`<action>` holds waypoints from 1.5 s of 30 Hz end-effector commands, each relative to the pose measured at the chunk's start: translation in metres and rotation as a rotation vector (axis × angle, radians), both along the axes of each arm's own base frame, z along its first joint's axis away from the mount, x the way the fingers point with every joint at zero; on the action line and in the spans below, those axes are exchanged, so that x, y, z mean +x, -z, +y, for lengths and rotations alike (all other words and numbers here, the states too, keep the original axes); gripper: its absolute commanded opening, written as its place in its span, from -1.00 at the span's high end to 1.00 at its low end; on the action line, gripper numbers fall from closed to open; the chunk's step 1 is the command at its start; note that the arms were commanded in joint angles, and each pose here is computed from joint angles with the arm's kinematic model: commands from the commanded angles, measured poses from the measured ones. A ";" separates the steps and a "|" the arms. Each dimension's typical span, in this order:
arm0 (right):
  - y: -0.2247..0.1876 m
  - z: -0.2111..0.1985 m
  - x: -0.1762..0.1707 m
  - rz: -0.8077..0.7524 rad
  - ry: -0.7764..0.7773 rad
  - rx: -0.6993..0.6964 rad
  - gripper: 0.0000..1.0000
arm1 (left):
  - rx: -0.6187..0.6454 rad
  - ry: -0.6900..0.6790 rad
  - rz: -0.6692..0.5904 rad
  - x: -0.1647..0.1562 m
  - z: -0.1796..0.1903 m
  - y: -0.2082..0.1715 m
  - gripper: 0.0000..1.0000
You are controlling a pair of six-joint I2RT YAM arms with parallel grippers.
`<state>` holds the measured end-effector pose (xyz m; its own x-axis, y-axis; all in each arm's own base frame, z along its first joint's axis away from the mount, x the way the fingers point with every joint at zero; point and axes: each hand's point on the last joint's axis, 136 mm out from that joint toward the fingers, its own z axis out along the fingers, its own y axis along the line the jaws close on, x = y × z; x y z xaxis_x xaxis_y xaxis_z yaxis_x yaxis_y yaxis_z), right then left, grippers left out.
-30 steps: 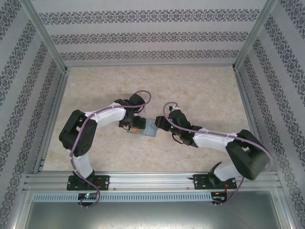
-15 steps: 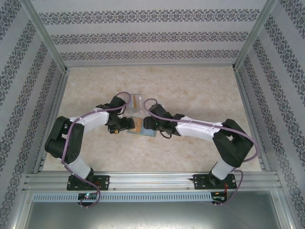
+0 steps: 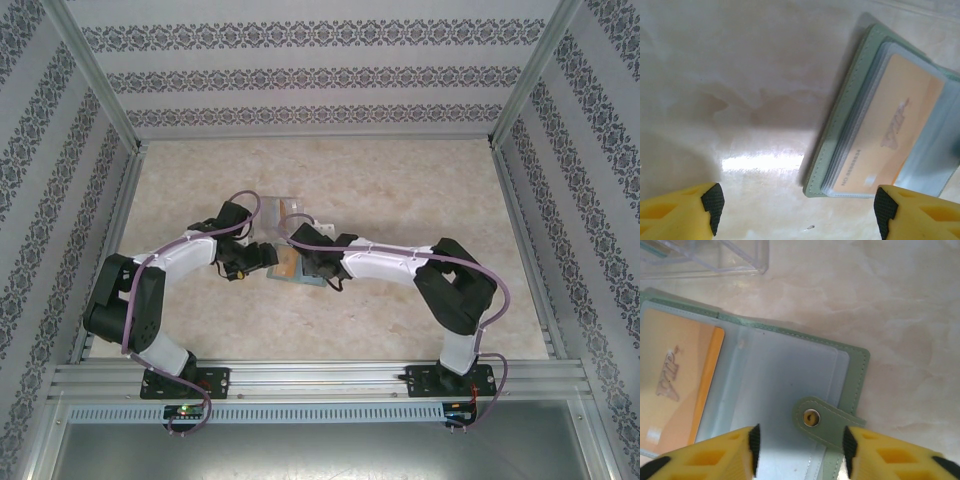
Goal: Put the credit cards into the card holder
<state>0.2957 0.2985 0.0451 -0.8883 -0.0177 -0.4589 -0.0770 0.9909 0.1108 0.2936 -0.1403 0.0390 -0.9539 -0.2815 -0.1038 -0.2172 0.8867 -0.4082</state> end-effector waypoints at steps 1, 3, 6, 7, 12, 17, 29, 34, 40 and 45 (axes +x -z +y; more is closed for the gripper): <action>-0.002 0.000 -0.001 -0.023 -0.006 -0.055 -0.09 | -0.025 -0.017 -0.026 0.001 0.002 -0.004 -0.60; 0.001 -0.002 0.000 -0.020 0.003 -0.069 -0.10 | -0.020 -0.017 -0.020 0.001 0.002 -0.004 -0.59; 0.005 -0.006 0.003 -0.025 0.014 -0.093 -0.08 | -0.029 -0.017 -0.021 0.001 0.001 -0.004 -0.59; 0.007 -0.006 0.004 -0.026 0.012 -0.100 -0.06 | -0.029 -0.016 -0.022 0.002 0.001 -0.004 -0.58; 0.013 -0.005 0.007 -0.025 0.011 -0.113 -0.01 | -0.035 -0.014 -0.020 0.004 0.000 -0.005 -0.56; 0.020 -0.010 0.008 -0.023 0.018 -0.122 0.03 | -0.033 -0.013 0.016 0.001 -0.001 0.005 -0.55; 0.010 -0.033 0.007 -0.074 0.039 -0.172 0.10 | -0.106 -0.016 0.015 0.002 -0.014 0.011 -0.39; 0.009 -0.041 0.006 -0.087 0.047 -0.186 0.10 | -0.098 -0.016 0.012 0.002 -0.013 0.010 -0.37; 0.003 -0.051 0.009 -0.105 0.075 -0.167 0.12 | -0.107 -0.017 0.008 0.003 -0.014 0.010 -0.31; -0.004 -0.055 0.012 -0.125 0.080 -0.165 0.15 | -0.129 -0.020 0.006 0.004 -0.017 0.009 -0.23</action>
<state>0.3034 0.2522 0.0375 -0.8504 -0.0313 -0.5252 -0.0107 0.9991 -0.0422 0.2927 -0.1525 0.0300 -0.9519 -0.2997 -0.0638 -0.2333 0.8439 -0.4831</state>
